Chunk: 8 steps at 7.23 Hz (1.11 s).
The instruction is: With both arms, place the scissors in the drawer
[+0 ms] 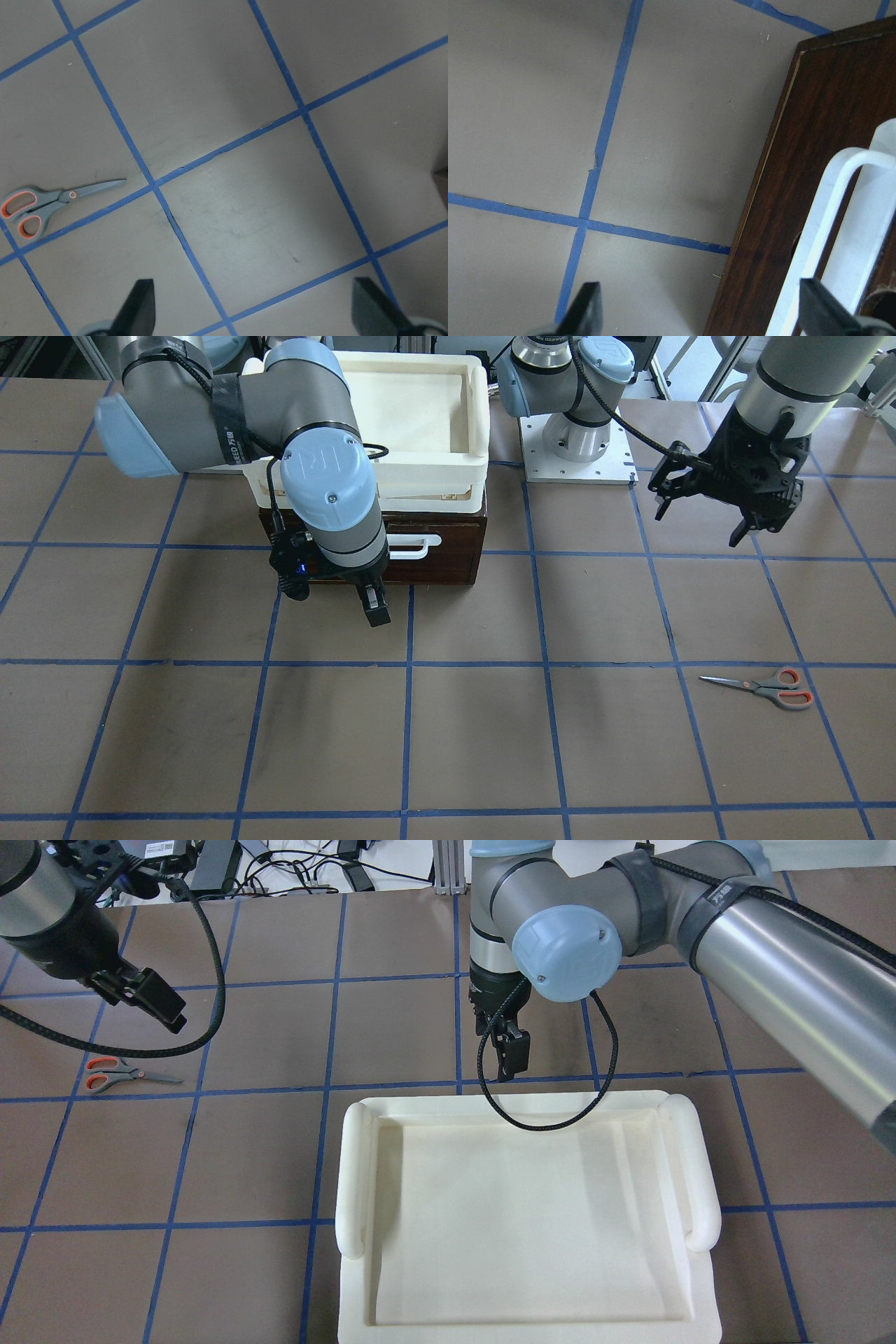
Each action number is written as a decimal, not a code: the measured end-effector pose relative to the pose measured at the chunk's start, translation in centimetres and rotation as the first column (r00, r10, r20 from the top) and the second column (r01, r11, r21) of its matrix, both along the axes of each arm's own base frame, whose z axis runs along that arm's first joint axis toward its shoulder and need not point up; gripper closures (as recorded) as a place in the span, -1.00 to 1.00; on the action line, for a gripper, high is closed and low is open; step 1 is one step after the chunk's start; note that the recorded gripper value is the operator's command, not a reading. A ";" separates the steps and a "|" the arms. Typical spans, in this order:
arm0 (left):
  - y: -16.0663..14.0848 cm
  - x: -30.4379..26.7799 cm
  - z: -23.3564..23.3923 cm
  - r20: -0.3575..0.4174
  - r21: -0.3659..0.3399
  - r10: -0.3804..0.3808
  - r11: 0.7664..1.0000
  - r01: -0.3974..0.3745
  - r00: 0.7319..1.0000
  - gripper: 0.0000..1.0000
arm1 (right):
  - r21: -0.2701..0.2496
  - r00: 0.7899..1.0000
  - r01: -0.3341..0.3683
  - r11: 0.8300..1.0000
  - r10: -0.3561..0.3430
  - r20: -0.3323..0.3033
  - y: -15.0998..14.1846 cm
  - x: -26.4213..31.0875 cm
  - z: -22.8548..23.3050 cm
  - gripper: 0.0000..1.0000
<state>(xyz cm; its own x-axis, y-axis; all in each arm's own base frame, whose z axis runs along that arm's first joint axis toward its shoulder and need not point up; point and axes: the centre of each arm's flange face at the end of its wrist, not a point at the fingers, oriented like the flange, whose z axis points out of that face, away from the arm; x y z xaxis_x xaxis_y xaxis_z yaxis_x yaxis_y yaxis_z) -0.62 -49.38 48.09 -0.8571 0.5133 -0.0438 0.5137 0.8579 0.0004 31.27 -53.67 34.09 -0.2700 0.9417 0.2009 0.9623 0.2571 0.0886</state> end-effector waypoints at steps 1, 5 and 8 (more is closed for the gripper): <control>0.2 3.6 -1.8 -0.012 0.037 -0.105 0.994 0.105 0.994 -1.00 | 0.013 1.000 0.015 1.000 -0.015 -0.001 -0.1 0.2 -0.7 -1.00; -3.3 12.3 -13.5 -0.057 0.081 -0.491 0.866 0.494 0.869 -1.00 | 0.062 0.999 0.037 0.997 -0.036 -0.012 0.1 0.4 -1.9 -1.00; -8.0 15.2 -21.2 -0.030 0.069 -0.801 0.596 0.800 0.599 -1.00 | 0.097 0.997 0.070 0.993 -0.066 -0.036 0.3 0.3 -2.7 -1.00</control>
<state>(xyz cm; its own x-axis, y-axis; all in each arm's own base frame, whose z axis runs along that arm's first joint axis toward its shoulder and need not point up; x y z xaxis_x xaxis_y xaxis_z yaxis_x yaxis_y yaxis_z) 14.53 -57.33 26.87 -0.1006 0.9948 0.0174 0.9940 0.0998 0.0438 31.57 -53.35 31.44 -0.1977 0.9330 0.3008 0.9801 0.1826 0.0781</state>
